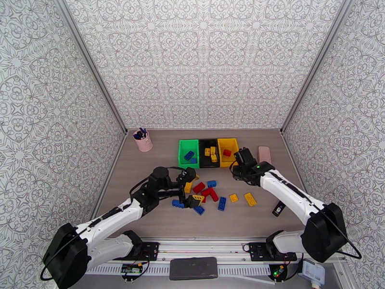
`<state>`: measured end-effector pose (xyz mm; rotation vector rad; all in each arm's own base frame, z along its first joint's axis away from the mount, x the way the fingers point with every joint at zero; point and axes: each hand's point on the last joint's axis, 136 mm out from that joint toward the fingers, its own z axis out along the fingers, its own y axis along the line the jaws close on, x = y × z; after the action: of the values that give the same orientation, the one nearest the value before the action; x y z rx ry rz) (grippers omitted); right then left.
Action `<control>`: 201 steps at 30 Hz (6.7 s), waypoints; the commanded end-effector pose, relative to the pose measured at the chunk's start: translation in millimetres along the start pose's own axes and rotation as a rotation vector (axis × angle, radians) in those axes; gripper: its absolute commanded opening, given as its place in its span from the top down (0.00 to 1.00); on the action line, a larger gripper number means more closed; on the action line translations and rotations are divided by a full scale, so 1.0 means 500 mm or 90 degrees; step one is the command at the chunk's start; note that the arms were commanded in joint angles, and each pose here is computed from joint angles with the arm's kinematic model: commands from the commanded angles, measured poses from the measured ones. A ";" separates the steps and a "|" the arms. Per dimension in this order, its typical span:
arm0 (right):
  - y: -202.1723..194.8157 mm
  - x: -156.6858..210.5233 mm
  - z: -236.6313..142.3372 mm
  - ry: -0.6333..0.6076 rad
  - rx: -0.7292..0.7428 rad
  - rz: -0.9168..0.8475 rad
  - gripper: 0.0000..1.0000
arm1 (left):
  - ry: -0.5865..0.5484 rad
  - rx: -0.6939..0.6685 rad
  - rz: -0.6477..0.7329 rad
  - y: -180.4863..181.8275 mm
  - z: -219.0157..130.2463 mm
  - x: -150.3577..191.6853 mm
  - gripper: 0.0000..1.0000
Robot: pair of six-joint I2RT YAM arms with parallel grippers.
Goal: Sort the legos into containers by color
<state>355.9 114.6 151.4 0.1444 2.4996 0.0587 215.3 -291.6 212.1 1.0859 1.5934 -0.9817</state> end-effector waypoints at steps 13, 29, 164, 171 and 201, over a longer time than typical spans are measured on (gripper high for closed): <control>0.064 -0.221 0.206 -0.090 -0.034 0.041 0.72 | -0.029 -0.125 -0.041 0.040 -0.016 -0.015 0.00; 0.094 -0.220 0.095 -0.115 -0.148 -0.002 0.19 | 0.138 -0.401 -0.300 0.138 -0.105 0.095 0.00; 0.279 0.193 0.165 0.194 -0.122 -0.200 0.19 | 0.068 -0.139 -0.006 0.045 -0.084 0.020 0.00; 0.277 0.210 0.177 0.209 -0.123 -0.201 0.33 | 0.072 -0.138 -0.009 0.047 -0.080 0.030 0.00; 0.429 -0.055 0.070 -0.072 -0.260 -0.211 0.57 | 0.052 -0.191 -0.045 0.035 -0.131 0.040 0.00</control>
<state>385.5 302.1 118.9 -0.3951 2.4805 0.3819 214.0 -226.1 214.7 0.9032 1.7485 -0.7299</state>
